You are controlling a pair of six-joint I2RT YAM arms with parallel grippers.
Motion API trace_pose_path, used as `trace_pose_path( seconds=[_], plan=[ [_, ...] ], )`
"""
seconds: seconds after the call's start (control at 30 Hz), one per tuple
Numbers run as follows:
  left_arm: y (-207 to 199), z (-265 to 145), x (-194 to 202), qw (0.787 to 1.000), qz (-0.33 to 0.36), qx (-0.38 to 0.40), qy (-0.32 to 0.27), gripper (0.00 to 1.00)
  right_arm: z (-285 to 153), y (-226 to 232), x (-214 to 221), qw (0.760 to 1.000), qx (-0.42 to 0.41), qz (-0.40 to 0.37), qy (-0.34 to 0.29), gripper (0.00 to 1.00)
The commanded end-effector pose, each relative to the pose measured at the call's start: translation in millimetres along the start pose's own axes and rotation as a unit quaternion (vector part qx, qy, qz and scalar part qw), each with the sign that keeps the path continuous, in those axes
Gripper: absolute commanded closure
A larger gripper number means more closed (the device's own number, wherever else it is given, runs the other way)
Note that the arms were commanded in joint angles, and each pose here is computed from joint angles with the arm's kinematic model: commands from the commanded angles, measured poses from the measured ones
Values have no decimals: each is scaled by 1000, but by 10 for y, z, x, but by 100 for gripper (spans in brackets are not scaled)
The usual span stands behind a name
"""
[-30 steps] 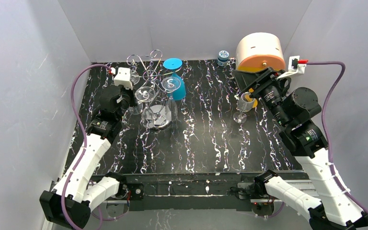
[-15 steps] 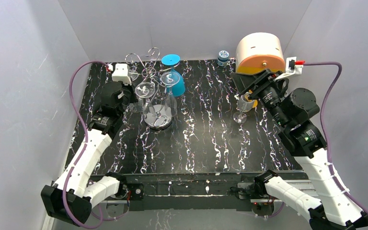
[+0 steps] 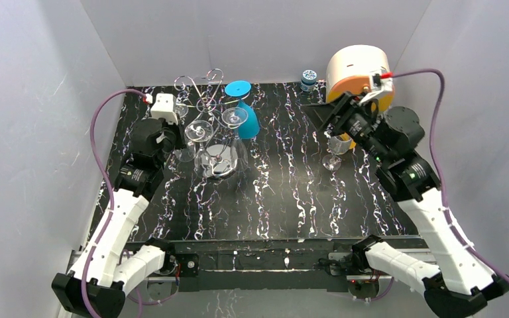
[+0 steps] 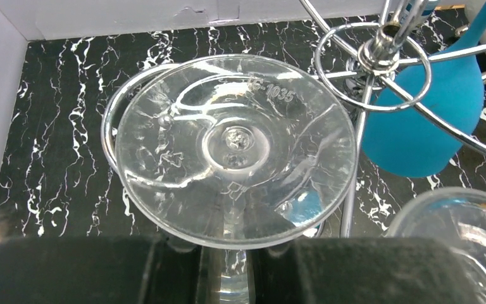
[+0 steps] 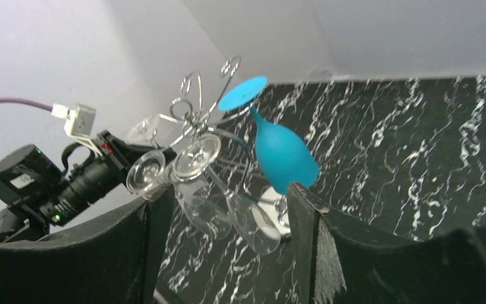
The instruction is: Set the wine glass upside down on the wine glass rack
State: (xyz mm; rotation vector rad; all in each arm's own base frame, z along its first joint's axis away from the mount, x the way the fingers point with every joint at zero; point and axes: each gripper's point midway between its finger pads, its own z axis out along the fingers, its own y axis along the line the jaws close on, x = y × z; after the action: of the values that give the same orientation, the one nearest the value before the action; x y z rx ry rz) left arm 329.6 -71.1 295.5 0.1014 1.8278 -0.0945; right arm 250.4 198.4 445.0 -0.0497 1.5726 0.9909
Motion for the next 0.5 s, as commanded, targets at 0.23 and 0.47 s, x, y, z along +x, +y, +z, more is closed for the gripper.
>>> trace_pose_path(
  seconds=[0.23, 0.47],
  plan=[
    [-11, -224, -135, 1000, -2, 16, -10, 100, 341, 398, 452, 974, -88, 56, 200, 27],
    [8, -255, -178, 1000, -2, 14, -18, 100, 614, 1015, 490, 959, -127, 117, 225, 29]
  ],
)
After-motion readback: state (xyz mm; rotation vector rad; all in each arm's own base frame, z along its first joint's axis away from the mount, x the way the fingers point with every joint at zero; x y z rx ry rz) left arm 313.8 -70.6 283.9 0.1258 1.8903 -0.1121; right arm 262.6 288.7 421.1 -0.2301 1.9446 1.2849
